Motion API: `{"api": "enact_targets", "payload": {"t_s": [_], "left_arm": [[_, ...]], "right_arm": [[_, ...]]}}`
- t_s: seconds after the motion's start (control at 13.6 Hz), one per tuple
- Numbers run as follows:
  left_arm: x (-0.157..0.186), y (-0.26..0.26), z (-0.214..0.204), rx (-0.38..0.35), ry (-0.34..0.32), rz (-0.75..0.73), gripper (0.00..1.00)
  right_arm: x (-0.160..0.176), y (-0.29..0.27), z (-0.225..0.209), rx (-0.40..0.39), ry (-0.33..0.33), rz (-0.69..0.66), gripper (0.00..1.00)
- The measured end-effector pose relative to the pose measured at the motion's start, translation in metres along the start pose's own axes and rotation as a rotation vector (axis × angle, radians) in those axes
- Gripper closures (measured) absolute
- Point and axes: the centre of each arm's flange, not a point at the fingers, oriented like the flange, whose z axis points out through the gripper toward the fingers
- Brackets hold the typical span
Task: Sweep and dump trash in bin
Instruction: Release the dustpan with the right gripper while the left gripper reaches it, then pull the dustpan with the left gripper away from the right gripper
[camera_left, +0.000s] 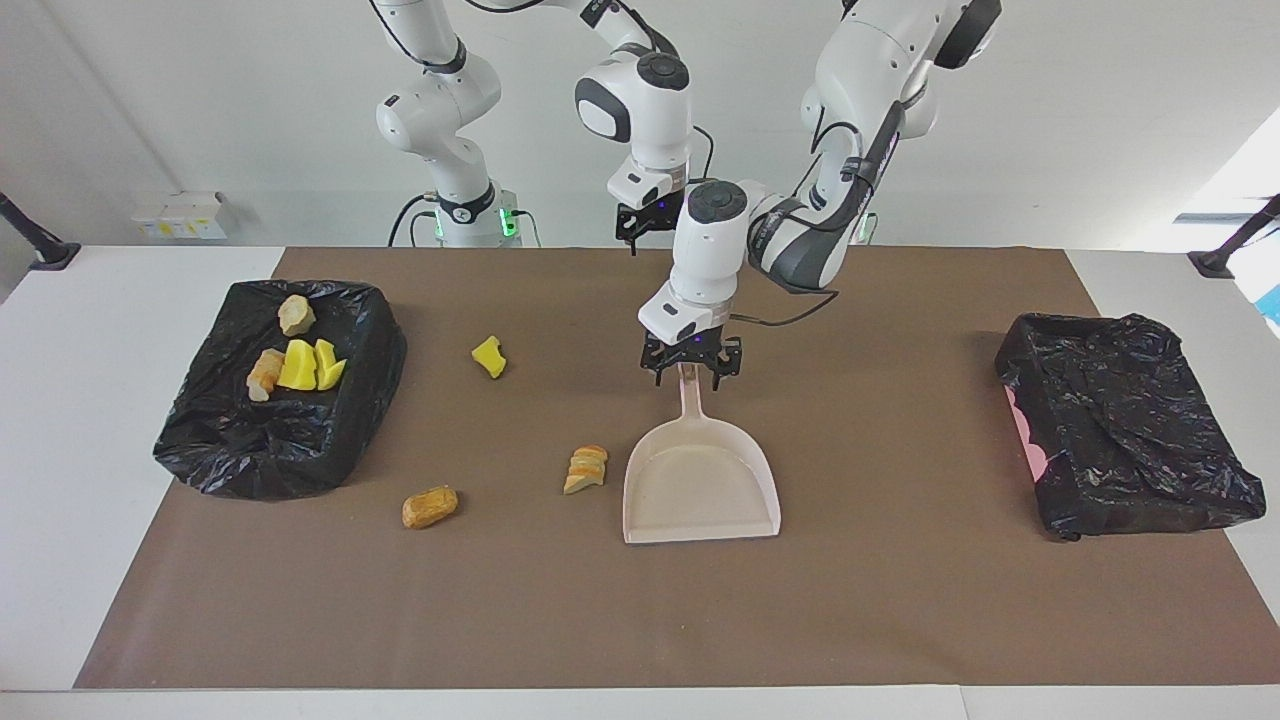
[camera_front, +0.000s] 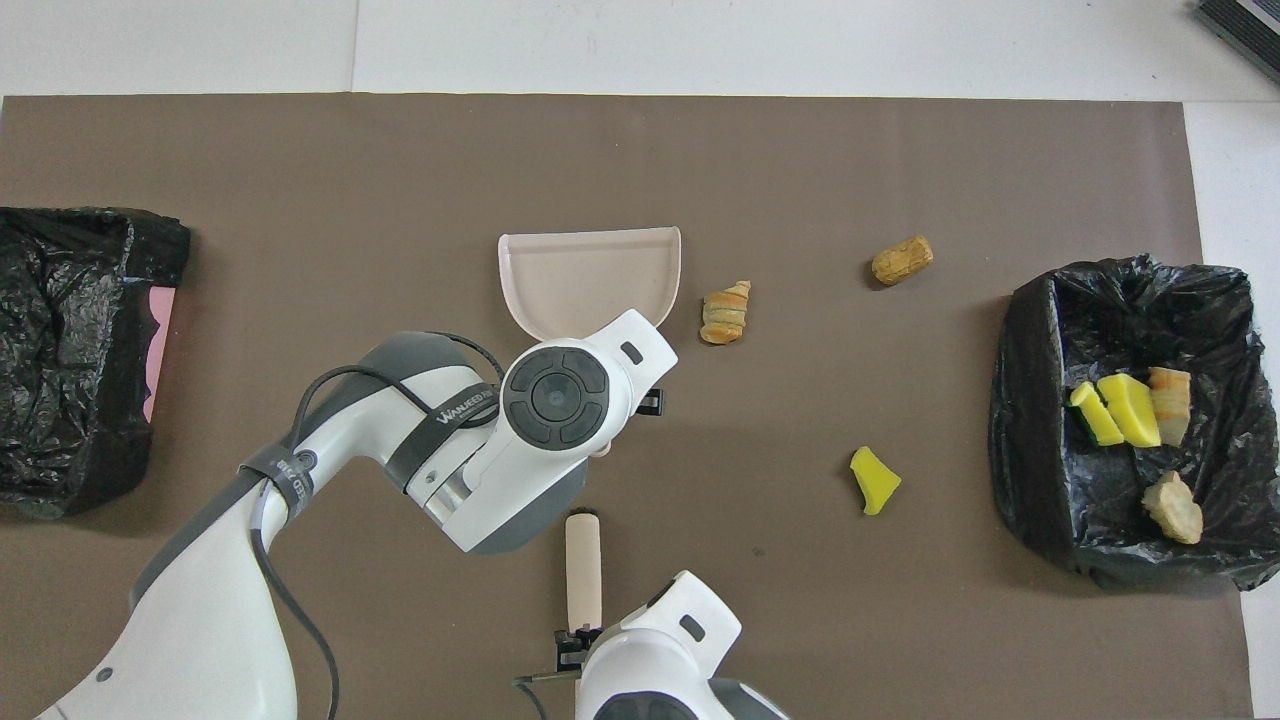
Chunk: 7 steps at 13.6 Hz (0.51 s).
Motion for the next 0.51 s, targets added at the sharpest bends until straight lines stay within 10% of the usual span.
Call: {"api": "enact_targets", "payload": {"t_s": [0.37, 0.51], "left_arm": [[-0.005, -0.005, 0.006, 0.045, -0.048, 0.000, 0.67], [-0.004, -0.005, 0.005, 0.045, -0.046, -0.001, 0.69]], "right_arm": [[-0.028, -0.027, 0.045, -0.032, -0.025, -0.004, 0.00], [-0.038, -0.033, 0.057, -0.053, -0.039, -0.024, 0.00]]}}
